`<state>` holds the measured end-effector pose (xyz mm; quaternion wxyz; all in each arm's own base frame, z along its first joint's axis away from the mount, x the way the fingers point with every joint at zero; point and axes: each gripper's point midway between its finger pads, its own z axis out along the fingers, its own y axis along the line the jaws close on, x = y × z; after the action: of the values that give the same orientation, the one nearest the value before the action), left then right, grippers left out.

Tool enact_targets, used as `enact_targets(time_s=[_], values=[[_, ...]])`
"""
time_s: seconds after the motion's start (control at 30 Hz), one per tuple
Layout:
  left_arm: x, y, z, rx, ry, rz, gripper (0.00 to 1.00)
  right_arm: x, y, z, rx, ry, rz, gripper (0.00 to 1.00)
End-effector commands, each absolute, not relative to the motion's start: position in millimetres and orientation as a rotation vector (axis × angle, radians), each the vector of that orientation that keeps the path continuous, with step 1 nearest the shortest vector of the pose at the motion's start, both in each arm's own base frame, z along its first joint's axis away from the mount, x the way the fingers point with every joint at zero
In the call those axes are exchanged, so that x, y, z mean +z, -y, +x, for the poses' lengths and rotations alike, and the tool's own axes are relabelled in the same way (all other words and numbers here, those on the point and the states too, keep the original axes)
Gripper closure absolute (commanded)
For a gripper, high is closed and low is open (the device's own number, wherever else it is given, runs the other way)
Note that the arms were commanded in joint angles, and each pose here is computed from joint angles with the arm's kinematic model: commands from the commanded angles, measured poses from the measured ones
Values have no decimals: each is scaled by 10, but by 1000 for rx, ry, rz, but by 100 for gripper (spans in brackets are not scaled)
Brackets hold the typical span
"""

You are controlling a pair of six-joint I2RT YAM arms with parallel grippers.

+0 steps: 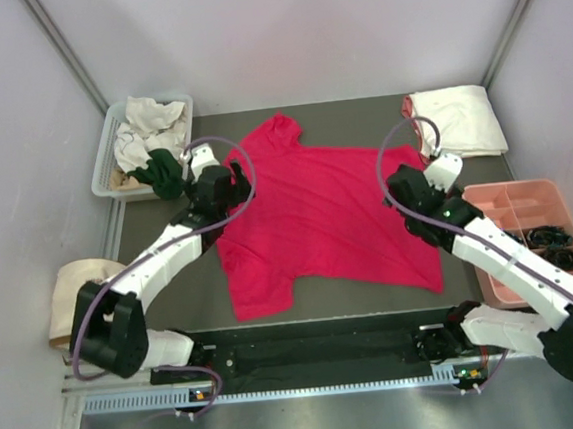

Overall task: Fold and stack the t-shirts
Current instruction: Flatten out the tshirt, then grap the side of the flattened tshirt closest away from the robot with both arms

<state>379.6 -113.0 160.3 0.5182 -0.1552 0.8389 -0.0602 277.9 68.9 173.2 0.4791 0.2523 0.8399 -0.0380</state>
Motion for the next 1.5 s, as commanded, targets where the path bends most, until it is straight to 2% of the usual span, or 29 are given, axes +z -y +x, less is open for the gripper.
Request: enact_targets(time_s=[0.0, 0.1, 0.27, 0.3, 0.33, 0.4, 0.43, 0.47, 0.5, 0.53, 0.57, 0.6, 0.67, 0.97, 1.23, 1.47], values=[[1819, 1258, 4194, -134, -1972, -279, 1, 2044, -525, 3260, -102, -1979, 604, 8], [1877, 1252, 4496, -123, -1955, -260, 1, 2035, -425, 3454, -55, -2017, 628, 7], [1988, 1245, 5139, -133, -1916, -170, 1, 2064, -483, 3499, 5, -2042, 602, 7], [1759, 1252, 5269, -92, -1960, -112, 1, 2032, -499, 3472, 16, -2049, 595, 7], [1909, 1325, 5446, -121, -1929, -72, 1, 2023, -531, 3454, 39, -2057, 588, 7], [1784, 1386, 5750, -106, -1945, 29, 1, 1950, -545, 3404, 50, -2079, 579, 7], [1721, 1410, 5841, -95, -1952, 63, 1, 1945, -575, 3372, 71, -2086, 566, 7], [1385, 1440, 5921, -62, -2009, 143, 1, 1925, -579, 3355, 77, -2092, 560, 7], [1507, 1480, 6069, -61, -1973, 169, 1, 1864, -586, 3312, 76, -2109, 550, 7], [1452, 1509, 6147, -61, -1974, 182, 1, 1871, -581, 3283, 81, -2109, 545, 7], [1105, 1509, 6160, -29, -2046, 263, 1, 1842, -574, 3256, 79, -2118, 540, 7], [1210, 1533, 6273, -26, -2021, 276, 1, 1815, -565, 3229, 74, -2124, 539, 7], [949, 1506, 6352, 1, -2056, 318, 1, 1801, -569, 3182, 79, -2134, 526, 7], [734, 1130, 6601, 19, -2091, 283, 1, 1699, -599, 3083, 97, -2172, 492, 7], [637, 966, 6566, 38, -2118, 274, 1, 1633, -669, 3110, 129, -2195, 488, 7], [569, 1056, 6463, -28, -2151, 303, 1, 1584, -664, 3104, 127, -2198, 498, 6]])
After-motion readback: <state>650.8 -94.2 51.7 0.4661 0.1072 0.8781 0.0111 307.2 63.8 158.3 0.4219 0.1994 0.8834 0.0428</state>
